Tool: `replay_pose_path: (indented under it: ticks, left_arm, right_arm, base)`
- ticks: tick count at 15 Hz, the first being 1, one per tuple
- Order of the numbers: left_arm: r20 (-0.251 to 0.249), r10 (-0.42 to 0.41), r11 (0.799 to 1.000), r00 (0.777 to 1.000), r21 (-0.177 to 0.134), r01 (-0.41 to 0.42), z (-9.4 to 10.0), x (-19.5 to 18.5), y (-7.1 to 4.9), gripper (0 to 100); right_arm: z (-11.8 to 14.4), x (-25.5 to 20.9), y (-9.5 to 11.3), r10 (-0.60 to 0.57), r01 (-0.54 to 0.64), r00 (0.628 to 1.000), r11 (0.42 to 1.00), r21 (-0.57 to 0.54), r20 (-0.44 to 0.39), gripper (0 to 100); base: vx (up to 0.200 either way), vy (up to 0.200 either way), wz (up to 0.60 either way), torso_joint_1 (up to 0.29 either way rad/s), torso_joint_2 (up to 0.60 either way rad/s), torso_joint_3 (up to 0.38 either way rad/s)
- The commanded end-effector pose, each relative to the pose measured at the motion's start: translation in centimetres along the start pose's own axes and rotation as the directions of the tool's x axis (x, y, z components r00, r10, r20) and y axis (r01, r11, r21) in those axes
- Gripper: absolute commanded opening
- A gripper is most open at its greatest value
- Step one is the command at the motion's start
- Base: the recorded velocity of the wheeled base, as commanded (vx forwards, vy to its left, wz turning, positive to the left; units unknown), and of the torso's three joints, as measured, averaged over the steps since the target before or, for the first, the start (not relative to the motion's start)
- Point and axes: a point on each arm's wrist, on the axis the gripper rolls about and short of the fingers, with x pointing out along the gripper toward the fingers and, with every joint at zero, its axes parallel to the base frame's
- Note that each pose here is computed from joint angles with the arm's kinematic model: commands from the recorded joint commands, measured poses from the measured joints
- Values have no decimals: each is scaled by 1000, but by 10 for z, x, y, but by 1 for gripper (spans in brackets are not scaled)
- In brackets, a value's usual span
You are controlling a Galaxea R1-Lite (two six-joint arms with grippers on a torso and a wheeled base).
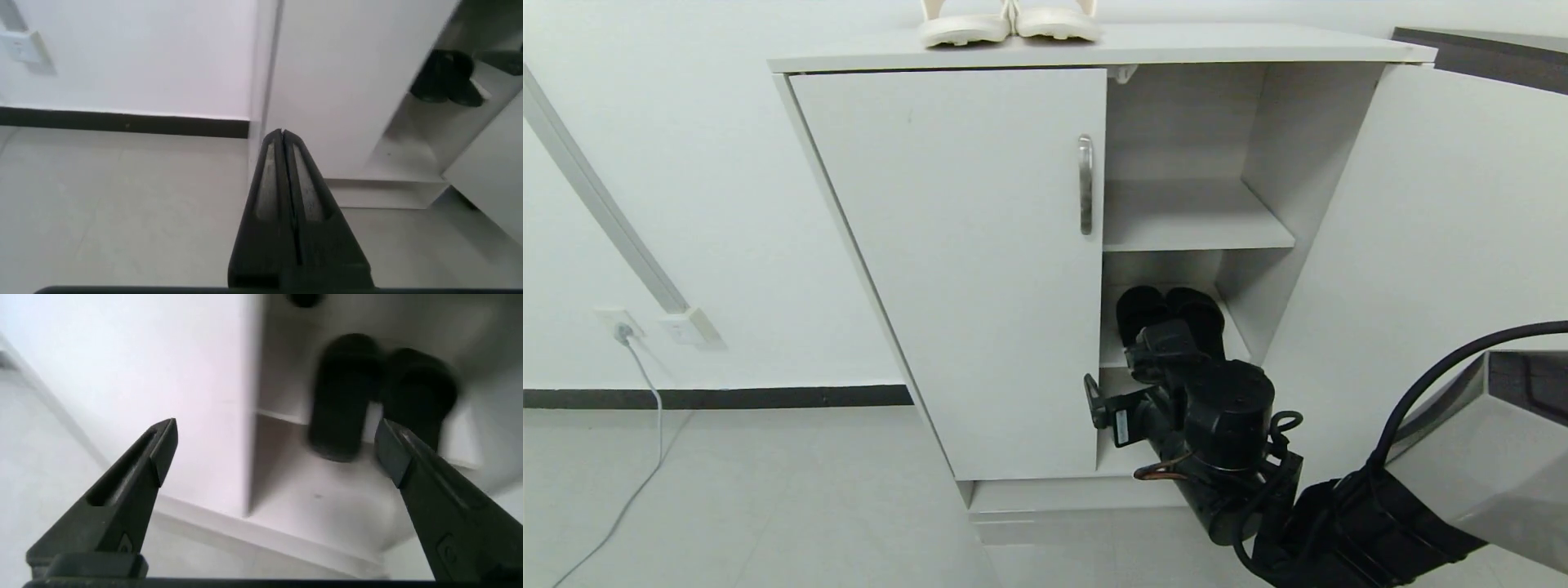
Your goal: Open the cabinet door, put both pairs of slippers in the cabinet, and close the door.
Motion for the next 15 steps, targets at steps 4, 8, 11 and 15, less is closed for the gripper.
replay_pose_path:
  ticks: [4,8,11,15]
  left_arm:
    - [-2,1,1000,1000,0,-1,0,0,0,0]
    - [-2,1,1000,1000,0,-1,0,0,0,0]
    - [-1,4,1000,1000,-3,-4,0,0,0,0]
    - [-1,2,1000,1000,0,-2,0,0,0,0]
  right_arm:
    - [0,0,0,-2,2,1000,1000,1,1,100]
    - [0,0,0,-3,3,1000,1000,-2,0,100]
    - [0,0,0,-1,1,1000,1000,-2,0,100]
    - [-1,1,0,-2,2,1000,1000,-2,1,100]
  base:
    - [0,200,0,-1,1,6]
    - [0,200,0,4,-1,2]
    - [0,0,0,0,0,0]
    - [0,0,0,0,0,0]
